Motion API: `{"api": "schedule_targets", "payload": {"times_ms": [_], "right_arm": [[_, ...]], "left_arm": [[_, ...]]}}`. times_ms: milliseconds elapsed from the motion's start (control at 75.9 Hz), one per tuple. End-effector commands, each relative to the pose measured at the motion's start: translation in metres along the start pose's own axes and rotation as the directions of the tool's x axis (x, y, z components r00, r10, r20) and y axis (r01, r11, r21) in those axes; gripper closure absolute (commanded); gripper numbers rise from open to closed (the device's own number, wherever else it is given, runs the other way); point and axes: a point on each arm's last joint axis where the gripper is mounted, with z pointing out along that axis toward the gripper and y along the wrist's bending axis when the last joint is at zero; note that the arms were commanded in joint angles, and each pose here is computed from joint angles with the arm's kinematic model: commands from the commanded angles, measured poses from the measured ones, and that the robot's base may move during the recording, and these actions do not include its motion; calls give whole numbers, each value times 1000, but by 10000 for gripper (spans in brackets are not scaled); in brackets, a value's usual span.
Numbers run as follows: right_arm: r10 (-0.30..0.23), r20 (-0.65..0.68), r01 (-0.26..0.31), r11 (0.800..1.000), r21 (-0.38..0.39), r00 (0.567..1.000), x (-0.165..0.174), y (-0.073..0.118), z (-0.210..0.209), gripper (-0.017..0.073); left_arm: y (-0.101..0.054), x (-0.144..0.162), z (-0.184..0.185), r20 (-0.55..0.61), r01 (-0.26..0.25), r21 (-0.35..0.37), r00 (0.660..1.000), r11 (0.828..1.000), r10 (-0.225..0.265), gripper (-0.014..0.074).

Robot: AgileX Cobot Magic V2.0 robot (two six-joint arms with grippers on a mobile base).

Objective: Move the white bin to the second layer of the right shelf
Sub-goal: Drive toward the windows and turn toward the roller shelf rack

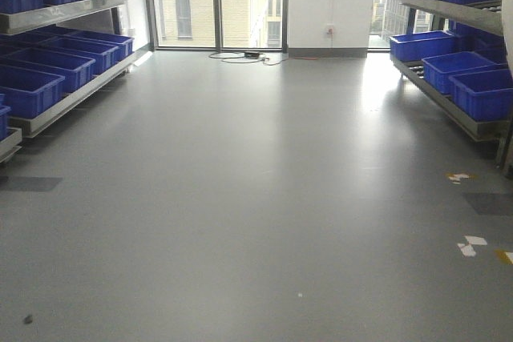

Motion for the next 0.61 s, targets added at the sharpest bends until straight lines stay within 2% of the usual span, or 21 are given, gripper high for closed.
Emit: {"api": "schedule_targets", "payload": {"times_ms": [0, 593], "right_arm": [[7, 118, -8, 1000, 3, 993, -17, 0, -4, 482], [7, 117, -8, 1000, 3, 993, -17, 0, -4, 482]], "left_arm": [[0, 4, 1, 66, 5, -1, 998, 1000, -5, 509], [0, 4, 1, 66, 5, -1, 998, 1000, -5, 509]]}}
